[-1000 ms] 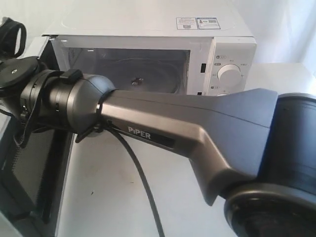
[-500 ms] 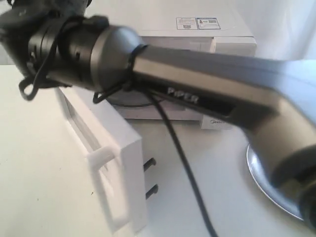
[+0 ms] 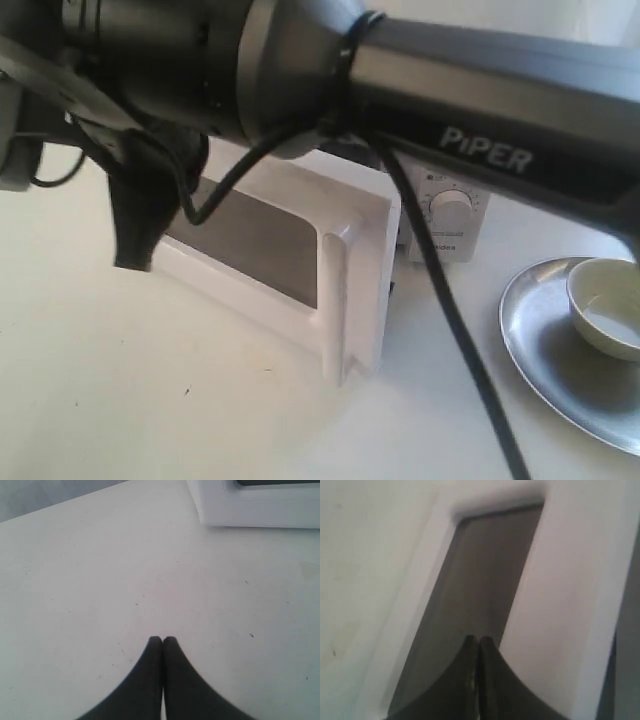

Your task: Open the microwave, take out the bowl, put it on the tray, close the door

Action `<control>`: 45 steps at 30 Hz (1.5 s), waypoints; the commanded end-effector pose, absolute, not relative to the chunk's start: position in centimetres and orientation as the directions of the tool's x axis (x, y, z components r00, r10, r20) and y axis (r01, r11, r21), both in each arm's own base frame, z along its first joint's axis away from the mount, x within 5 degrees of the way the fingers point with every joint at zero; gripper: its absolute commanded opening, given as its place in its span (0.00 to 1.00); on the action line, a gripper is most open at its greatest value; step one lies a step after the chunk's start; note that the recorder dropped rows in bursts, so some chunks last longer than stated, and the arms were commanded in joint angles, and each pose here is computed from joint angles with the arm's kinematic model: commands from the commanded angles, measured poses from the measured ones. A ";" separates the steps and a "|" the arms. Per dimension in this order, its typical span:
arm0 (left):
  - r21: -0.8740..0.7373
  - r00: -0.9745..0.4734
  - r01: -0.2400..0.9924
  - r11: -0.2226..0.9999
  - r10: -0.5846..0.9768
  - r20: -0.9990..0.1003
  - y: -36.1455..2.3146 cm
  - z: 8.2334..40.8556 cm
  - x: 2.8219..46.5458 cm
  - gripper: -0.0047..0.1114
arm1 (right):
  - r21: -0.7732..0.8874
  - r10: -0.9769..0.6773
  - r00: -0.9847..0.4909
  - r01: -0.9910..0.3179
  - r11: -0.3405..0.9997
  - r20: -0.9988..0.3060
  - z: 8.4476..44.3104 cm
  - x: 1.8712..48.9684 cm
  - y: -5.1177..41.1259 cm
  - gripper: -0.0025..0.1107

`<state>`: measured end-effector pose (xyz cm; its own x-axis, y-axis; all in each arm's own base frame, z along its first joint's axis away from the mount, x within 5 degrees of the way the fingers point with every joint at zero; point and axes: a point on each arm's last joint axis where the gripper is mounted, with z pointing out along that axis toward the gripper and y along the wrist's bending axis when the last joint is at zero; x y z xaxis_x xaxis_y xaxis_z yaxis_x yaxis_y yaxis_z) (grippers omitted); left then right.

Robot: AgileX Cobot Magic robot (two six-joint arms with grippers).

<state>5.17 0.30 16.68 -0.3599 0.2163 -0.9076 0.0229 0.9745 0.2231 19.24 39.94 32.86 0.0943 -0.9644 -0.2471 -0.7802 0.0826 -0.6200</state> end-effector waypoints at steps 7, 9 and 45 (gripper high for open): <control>0.215 -0.357 0.025 0.976 0.209 -0.910 0.3 16.6 5.2 0.04 | -0.748 -0.965 -0.255 -0.627 0.215 -0.063 25.1 30.3 35.3 0.02; 0.215 -0.357 0.025 0.976 0.209 -0.910 0.3 16.6 5.2 0.04 | -0.742 -0.946 -0.321 -0.621 0.253 -0.054 23.9 31.7 34.3 0.02; 0.215 -0.357 0.025 0.976 0.209 -0.910 0.3 16.6 5.2 0.04 | -0.151 -0.555 -0.375 -0.714 0.684 -0.742 46.5 12.2 23.9 0.02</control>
<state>5.17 0.30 16.68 -0.3599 0.2163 -0.9076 0.0229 0.9745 0.2231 12.53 24.72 45.89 -0.3732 -0.5768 -0.7267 -0.7191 0.6747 -0.1663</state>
